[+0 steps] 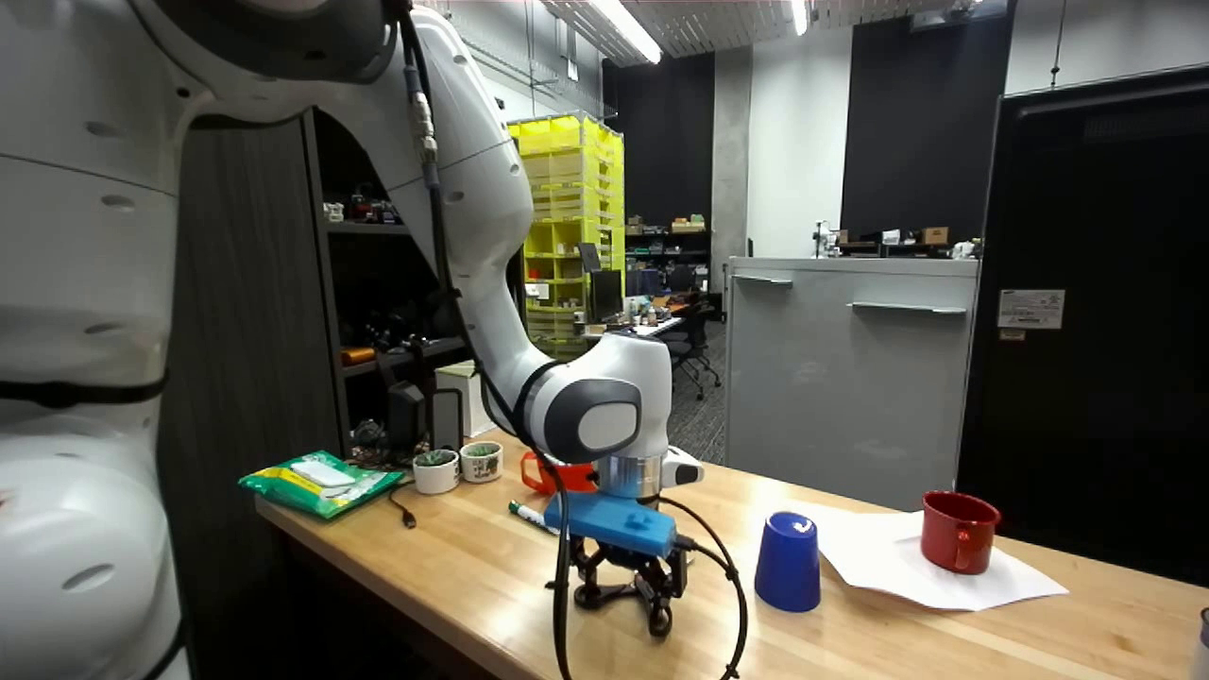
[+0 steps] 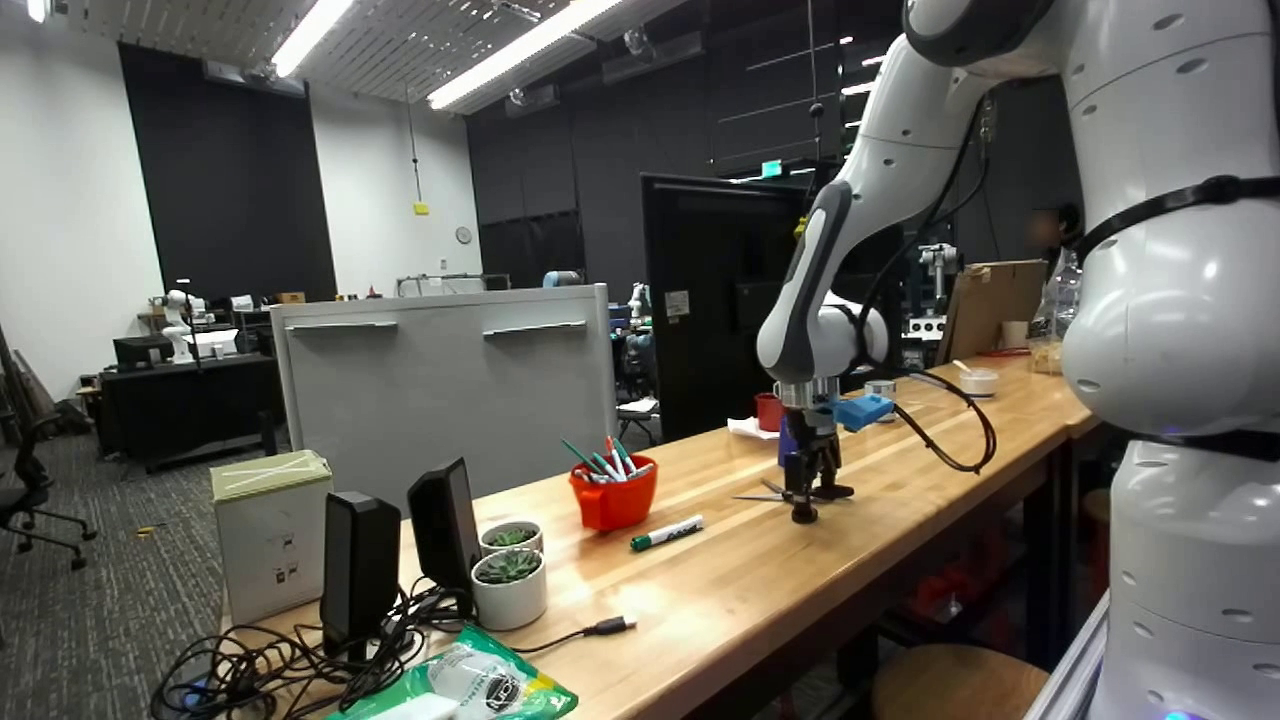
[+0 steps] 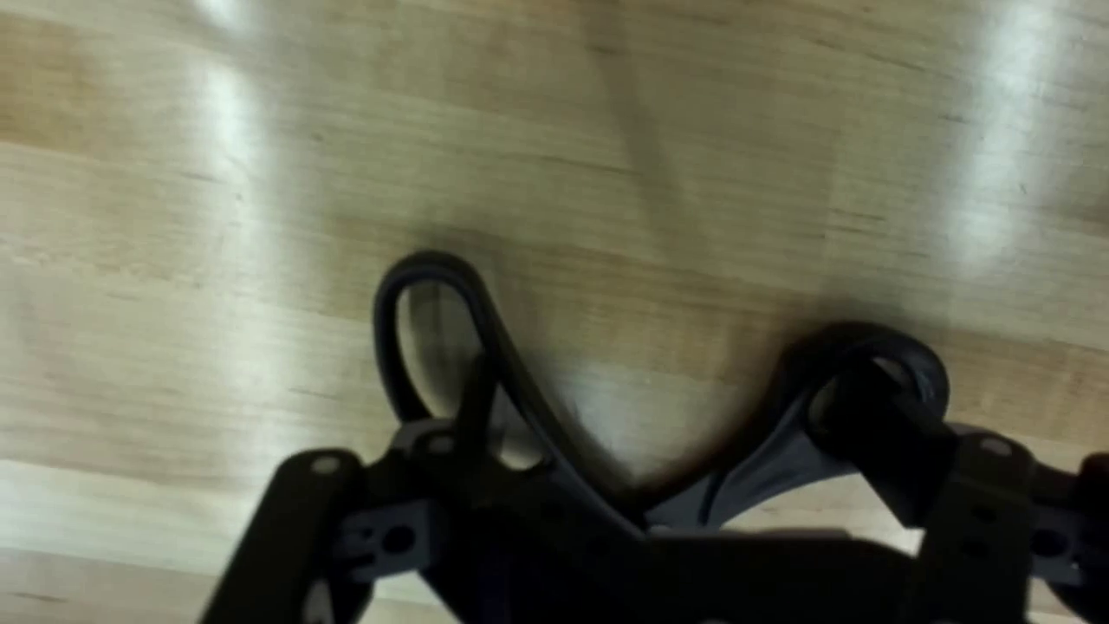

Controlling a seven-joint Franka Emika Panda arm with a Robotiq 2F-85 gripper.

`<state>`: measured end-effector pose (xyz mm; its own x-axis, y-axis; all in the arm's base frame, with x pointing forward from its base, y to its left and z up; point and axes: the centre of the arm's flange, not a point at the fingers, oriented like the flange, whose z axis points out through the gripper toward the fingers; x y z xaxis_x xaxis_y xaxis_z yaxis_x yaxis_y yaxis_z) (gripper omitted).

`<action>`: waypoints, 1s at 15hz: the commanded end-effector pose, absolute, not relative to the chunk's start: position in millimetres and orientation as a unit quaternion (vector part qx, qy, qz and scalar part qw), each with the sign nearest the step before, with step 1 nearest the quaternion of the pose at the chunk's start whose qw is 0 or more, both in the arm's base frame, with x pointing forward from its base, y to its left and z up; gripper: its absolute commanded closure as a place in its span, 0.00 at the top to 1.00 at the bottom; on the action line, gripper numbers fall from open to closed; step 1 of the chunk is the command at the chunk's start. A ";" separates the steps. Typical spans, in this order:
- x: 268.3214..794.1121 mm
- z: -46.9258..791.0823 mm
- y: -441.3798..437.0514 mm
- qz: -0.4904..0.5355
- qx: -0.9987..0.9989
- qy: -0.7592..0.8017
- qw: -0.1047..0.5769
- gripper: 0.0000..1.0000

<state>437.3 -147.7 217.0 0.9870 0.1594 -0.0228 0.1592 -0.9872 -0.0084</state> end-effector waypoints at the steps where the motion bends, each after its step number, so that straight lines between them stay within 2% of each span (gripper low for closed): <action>1: 437.3 202.0 -150.6 0.012 -0.996 -0.084 0.000 0.65; 3: 437.4 204.7 -153.6 0.010 -0.997 -0.081 -0.002 0.53; 9: 437.2 208.8 -164.3 0.005 -0.997 -0.074 -0.009 0.05; 10: 436.6 208.0 -164.8 0.006 -0.997 -0.074 -0.009 0.03; 11: 437.0 207.9 -164.2 0.006 -0.997 -0.076 -0.010 0.06; 13: 437.4 206.8 -163.5 0.007 -0.997 -0.078 -0.012 0.06; 14: 437.2 209.3 -162.4 0.008 -0.997 -0.079 -0.013 0.15; 15: 438.1 207.4 -162.7 0.008 -0.997 -0.081 -0.013 0.51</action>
<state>437.6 -171.8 229.0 0.9908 0.1351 0.0001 0.1350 -0.9906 0.0216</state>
